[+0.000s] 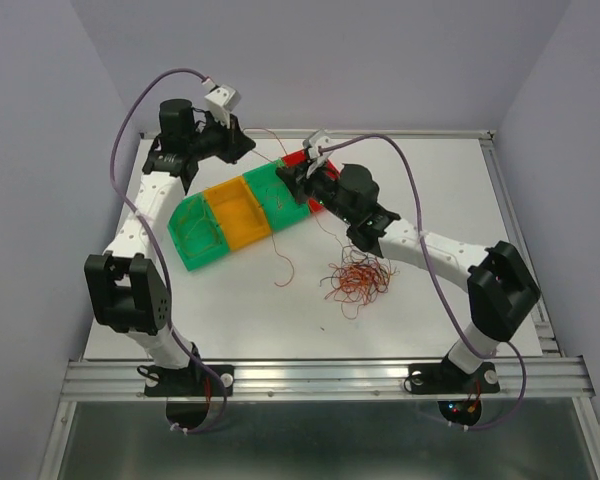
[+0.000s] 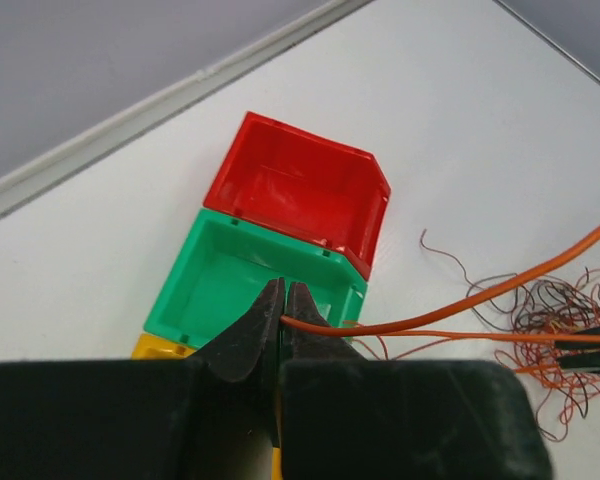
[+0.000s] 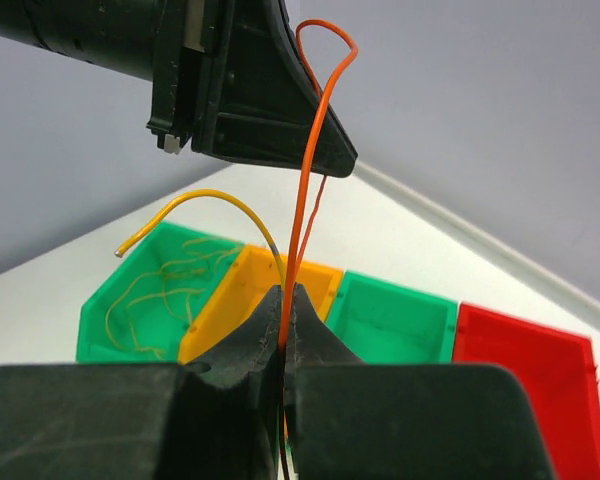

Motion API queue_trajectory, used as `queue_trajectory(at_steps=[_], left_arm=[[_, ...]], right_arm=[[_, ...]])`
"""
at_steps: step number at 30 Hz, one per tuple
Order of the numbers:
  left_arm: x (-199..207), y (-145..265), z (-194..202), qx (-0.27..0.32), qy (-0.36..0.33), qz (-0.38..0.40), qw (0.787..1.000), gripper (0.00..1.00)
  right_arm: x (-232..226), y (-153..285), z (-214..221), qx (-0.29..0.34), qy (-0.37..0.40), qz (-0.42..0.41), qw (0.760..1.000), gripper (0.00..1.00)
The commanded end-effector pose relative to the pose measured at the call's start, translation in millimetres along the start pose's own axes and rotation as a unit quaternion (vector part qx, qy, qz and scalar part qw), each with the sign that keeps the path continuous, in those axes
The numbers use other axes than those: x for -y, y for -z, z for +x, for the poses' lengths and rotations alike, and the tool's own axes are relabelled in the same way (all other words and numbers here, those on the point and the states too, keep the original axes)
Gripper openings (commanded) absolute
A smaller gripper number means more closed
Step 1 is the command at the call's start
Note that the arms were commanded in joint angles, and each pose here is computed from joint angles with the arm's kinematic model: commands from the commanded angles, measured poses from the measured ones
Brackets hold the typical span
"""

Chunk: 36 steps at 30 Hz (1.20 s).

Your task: Untangle the cables

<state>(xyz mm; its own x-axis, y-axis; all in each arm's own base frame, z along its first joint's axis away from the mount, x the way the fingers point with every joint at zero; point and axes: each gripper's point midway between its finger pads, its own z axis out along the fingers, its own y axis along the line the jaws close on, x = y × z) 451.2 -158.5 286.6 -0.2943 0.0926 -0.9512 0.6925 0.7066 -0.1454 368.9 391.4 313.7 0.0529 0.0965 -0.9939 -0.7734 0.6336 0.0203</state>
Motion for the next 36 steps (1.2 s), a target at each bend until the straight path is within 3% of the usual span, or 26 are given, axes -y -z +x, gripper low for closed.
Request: queue_trajectory(at_steps=[1,12,18,28,36], left_arm=[[-37,16,-61,0.046,-0.051,-0.073,0.995,0.07],[-45,31,-153,0.1,-0.079,-0.083,0.988,0.08],[-38,40,-190,0.139,-0.093,-0.08,0.983,0.08],[-27,34,-200,0.165,-0.08,-0.04,0.982,0.06],[7,40,-187,0.15,-0.062,0.035,0.986,0.06]], right_arm=[[0,-5,-134,0.201,0.052,-0.007,0.978,0.0],[27,-26,-184,0.281,0.13,0.045,0.95,0.01],[50,-37,-209,0.322,0.132,0.067,0.935,0.01],[68,-35,-238,0.354,0.136,0.081,0.922,0.0],[29,6,-263,0.368,0.111,-0.002,0.923,0.01]])
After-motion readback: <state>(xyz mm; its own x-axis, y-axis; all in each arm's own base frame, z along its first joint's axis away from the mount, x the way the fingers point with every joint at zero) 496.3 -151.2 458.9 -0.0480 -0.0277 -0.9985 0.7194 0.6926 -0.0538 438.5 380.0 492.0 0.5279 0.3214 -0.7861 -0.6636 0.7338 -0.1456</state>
